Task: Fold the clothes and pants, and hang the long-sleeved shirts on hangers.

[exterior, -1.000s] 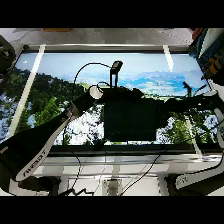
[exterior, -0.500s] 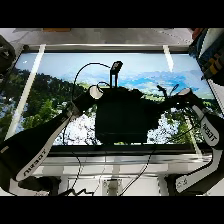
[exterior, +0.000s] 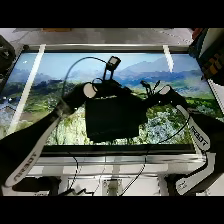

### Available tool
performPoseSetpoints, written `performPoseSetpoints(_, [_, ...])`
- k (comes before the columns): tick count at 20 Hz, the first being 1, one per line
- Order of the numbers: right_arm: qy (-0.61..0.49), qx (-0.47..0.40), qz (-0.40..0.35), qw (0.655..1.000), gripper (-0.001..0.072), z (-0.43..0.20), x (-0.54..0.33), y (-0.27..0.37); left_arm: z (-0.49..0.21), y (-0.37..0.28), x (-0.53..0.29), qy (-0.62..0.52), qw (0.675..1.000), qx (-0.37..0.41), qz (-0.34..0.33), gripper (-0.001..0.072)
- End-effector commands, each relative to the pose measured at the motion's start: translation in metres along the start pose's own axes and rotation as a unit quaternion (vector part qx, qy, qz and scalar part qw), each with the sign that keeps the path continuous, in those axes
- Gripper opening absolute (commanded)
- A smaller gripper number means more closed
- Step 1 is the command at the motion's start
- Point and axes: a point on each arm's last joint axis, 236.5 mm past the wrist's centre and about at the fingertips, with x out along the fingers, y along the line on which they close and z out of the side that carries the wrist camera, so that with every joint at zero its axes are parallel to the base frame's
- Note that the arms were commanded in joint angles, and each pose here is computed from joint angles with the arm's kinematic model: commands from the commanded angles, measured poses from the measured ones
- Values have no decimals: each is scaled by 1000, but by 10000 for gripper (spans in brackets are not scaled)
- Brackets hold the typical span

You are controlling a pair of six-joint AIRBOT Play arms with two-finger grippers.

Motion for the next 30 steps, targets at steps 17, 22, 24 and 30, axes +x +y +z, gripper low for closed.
performPoseSetpoints(17, [-141, 621, -288, 715, 44, -260, -408, -258, 34, 101, -202, 76, 954, 197, 212, 261])
performPoseSetpoints(22, [-87, 647, -270, 708, 658, -295, -405, -238, 34, 101, -202, 76, 954, 198, 212, 261])
performPoseSetpoints(24, [-67, 629, -261, 729, 682, -295, -401, -230, 34, 101, -202, 76, 954, 198, 212, 261])
performPoseSetpoints(30, [-147, 612, -267, 729, 156, -260, -433, -225, 34, 101, -202, 76, 954, 198, 213, 261])
